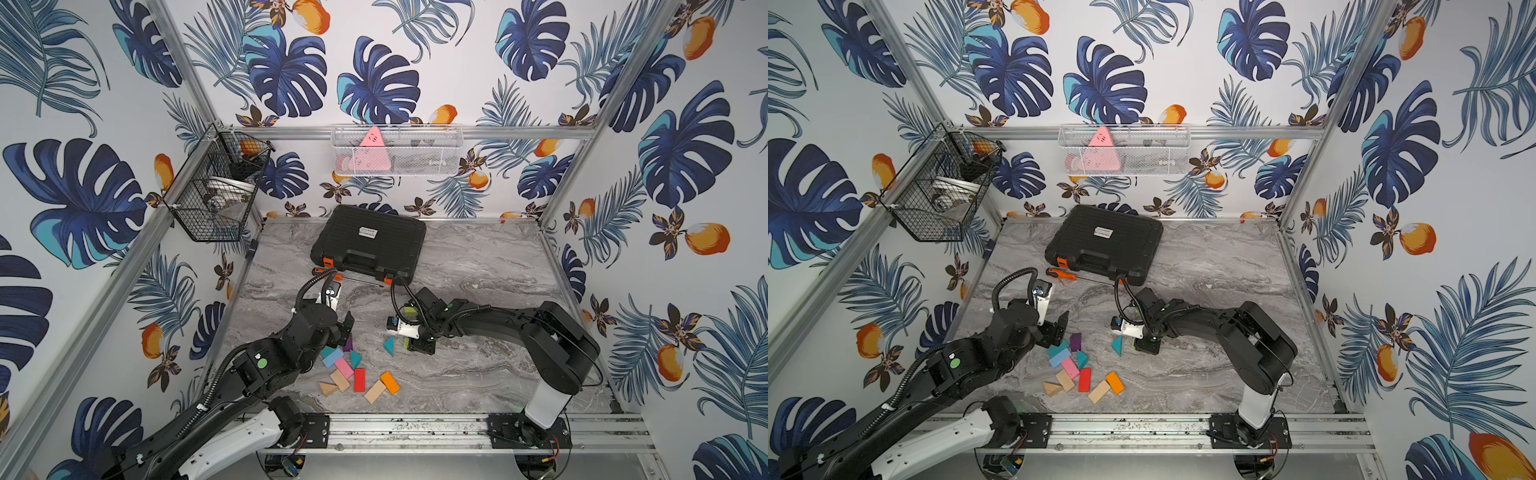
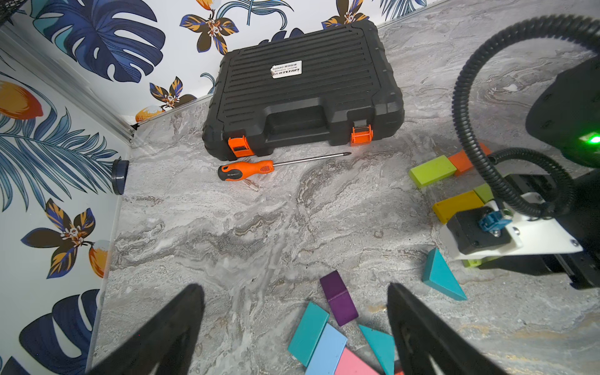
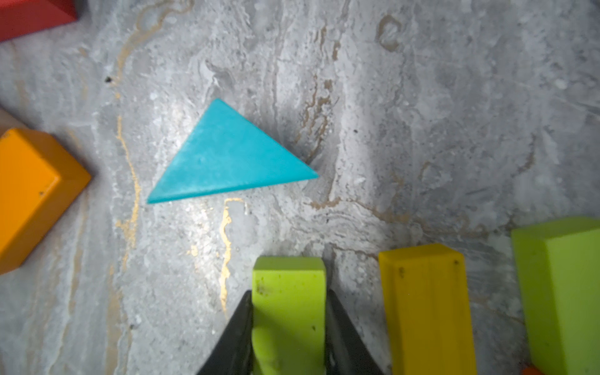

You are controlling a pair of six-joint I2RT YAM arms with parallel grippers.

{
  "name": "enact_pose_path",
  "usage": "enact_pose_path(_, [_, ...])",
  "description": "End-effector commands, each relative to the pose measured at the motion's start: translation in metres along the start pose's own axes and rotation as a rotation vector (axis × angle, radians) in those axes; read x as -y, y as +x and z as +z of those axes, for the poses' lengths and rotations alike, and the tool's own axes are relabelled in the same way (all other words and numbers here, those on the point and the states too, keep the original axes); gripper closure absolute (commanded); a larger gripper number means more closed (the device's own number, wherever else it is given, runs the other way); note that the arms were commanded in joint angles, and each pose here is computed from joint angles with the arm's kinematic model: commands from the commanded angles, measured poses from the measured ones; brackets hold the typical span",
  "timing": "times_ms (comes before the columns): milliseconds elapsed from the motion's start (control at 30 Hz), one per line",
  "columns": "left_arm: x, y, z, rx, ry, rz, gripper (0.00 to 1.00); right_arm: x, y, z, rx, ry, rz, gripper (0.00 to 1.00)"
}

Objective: Assemble a piece of candy with building blocks
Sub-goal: Place the building block at the center of the board, then pick up the building block from the center of the board.

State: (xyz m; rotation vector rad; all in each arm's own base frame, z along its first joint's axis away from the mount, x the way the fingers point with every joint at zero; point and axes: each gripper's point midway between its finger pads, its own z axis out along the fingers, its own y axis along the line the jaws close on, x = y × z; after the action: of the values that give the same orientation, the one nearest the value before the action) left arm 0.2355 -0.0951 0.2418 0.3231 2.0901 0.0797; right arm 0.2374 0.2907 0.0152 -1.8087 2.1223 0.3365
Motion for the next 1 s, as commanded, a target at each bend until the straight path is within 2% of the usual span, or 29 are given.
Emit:
enact_pose_path(0, [0.002,-0.005,0.001,0.013,0.01,-0.012,0.08,0.003,0.003,0.001,-0.017,0.005,-0.006,0.74])
enact_pose_path(100, [0.004,-0.003,0.003,0.001,0.012,-0.005,0.08,0.004,0.003,0.0,-0.013,0.008,-0.006,0.72])
enact_pose_path(233, [0.007,-0.002,0.005,-0.007,0.019,-0.001,0.08,0.005,-0.003,-0.003,0.014,0.018,0.01,0.57])
enact_pose_path(400, [0.017,0.003,0.011,-0.042,0.054,-0.008,0.08,0.007,-0.025,-0.025,0.143,0.046,0.031,0.46])
enact_pose_path(533, [0.055,0.019,0.012,-0.177,0.234,-0.129,0.11,0.015,-0.046,-0.068,0.268,0.1,0.105,0.42])
enact_pose_path(633, [0.097,0.026,0.007,-0.246,0.448,-0.258,0.14,0.019,-0.065,-0.114,0.451,0.164,0.189,0.4])
enact_pose_path(700, [0.115,0.035,0.009,-0.301,0.52,-0.336,0.2,0.02,-0.069,-0.141,0.58,0.215,0.234,0.36])
enact_pose_path(833, [0.141,0.078,0.018,-0.485,0.536,-0.339,0.3,0.04,-0.049,-0.165,0.696,0.397,0.356,0.3])
enact_pose_path(967, [0.165,0.12,0.016,-0.607,0.514,-0.322,0.32,0.066,-0.008,-0.157,0.642,0.579,0.499,0.29])
